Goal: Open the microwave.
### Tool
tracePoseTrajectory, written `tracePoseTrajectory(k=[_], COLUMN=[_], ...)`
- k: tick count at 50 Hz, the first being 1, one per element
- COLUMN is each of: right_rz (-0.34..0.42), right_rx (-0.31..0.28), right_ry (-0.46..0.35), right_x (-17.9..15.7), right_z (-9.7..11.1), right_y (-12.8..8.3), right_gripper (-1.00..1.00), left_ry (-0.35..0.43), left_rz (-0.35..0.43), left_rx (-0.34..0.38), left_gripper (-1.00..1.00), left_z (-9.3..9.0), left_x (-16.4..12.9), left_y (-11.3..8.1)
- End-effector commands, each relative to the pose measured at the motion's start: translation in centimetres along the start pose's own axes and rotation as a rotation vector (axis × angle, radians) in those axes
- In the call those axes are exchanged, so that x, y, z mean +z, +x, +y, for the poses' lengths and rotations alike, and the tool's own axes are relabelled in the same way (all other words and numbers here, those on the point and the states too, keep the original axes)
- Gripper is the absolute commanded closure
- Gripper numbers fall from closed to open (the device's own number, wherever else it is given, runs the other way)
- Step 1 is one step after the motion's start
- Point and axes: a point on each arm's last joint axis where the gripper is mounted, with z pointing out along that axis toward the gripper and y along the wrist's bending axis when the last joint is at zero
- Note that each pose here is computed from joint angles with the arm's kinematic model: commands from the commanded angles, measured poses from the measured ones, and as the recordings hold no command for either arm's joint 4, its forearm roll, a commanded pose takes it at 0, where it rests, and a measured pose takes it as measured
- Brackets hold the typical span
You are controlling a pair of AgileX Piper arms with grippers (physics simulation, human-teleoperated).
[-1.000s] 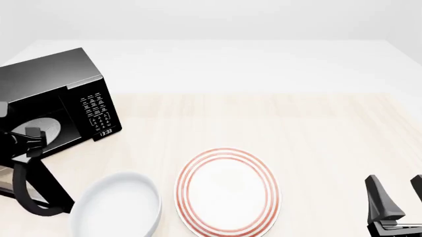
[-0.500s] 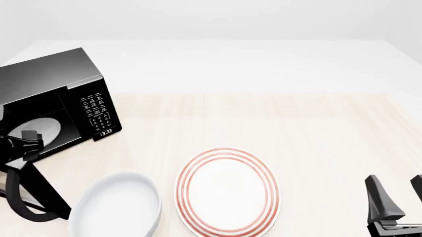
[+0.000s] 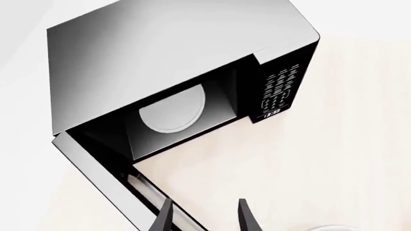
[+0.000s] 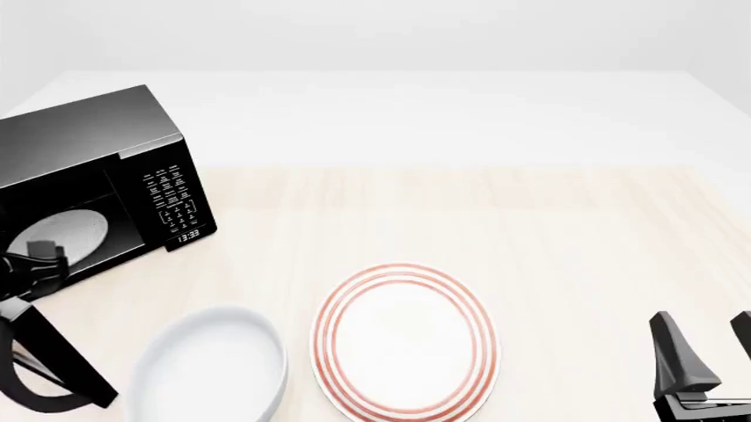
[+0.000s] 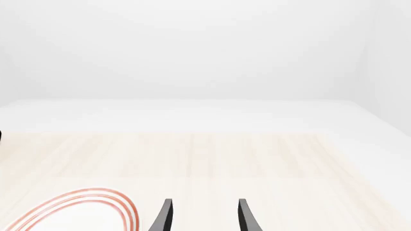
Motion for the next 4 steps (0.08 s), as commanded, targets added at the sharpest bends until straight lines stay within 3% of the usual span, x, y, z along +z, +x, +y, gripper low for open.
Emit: tracePoseTrajectory(k=[1, 4], right_rz=[0.0, 0.0], right_rx=[0.0, 0.0], right_ry=[0.0, 0.0], right_x=[0.0, 0.0], right_z=[0.0, 0.0], right_y=[0.0, 0.0], right_gripper=[-1.0, -1.0], left_ry=[0.057, 0.055], left_rz=[0.185, 0.184], left_rx=[-0.154, -0.157], left_gripper=[-1.0, -1.0], left_z=[-0.94, -0.9], left_x=[1.32, 1.21], left_y=[4.46, 4.55])
